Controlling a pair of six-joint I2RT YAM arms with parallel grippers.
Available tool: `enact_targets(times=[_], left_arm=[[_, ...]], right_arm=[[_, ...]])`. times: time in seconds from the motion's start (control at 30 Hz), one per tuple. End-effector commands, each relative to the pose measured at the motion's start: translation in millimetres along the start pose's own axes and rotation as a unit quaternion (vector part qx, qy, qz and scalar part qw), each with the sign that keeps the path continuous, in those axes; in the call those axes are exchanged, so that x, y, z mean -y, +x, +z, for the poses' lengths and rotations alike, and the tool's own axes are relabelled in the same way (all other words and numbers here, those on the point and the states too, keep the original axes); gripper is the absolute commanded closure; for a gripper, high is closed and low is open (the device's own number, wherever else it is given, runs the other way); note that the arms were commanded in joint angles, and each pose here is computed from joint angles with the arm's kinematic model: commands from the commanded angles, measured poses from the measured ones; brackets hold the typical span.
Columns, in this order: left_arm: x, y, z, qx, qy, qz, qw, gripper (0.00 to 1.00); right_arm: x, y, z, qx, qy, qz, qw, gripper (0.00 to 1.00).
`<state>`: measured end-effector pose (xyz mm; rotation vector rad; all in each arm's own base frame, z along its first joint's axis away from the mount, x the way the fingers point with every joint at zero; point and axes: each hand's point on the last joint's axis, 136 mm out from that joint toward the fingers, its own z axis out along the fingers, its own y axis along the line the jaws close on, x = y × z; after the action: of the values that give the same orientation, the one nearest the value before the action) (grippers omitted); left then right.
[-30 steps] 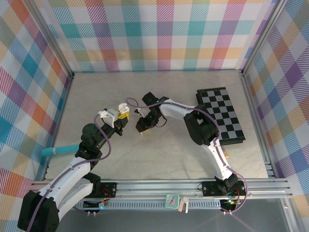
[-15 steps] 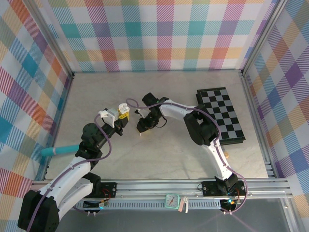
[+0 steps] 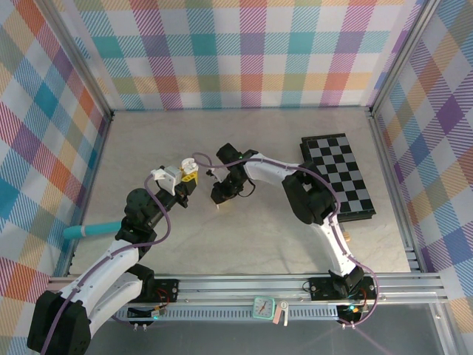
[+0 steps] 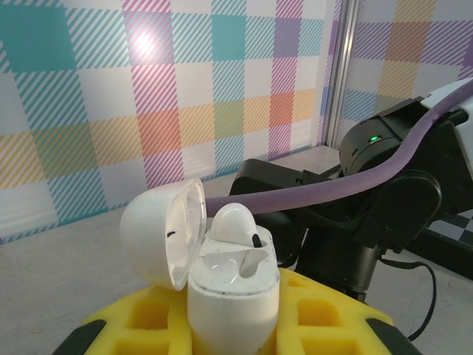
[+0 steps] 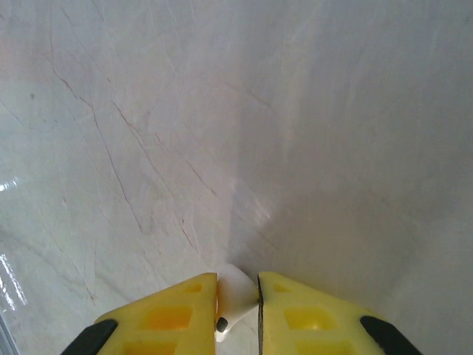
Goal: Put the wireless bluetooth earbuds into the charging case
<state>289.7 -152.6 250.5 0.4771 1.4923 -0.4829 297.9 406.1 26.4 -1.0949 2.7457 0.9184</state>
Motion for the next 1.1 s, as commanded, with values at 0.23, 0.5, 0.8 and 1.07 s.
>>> enact_targets(times=[0.23, 0.5, 0.8, 1.07], left_arm=[[1.1, -14.4, 4.2, 0.01, 0.01, 0.009, 1.0, 0.87], [12.2, 0.4, 19.7, -0.008, 0.037, -0.003, 0.999, 0.87], [43.3, 22.5, 51.8, -0.032, 0.095, -0.009, 0.995, 0.87], [68.0, 37.2, 75.7, -0.057, 0.143, -0.016, 0.988, 0.87]], right_arm=[[0.2, -3.2, -47.1, 0.058, 0.033, 0.011, 0.998, 0.81], [22.5, 2.4, -84.3, 0.125, 0.059, 0.042, 0.99, 0.81], [25.2, 8.8, -143.4, 0.215, 0.099, 0.03, 0.971, 0.81], [-4.5, 9.1, -192.3, 0.27, 0.098, -0.001, 0.958, 0.81]])
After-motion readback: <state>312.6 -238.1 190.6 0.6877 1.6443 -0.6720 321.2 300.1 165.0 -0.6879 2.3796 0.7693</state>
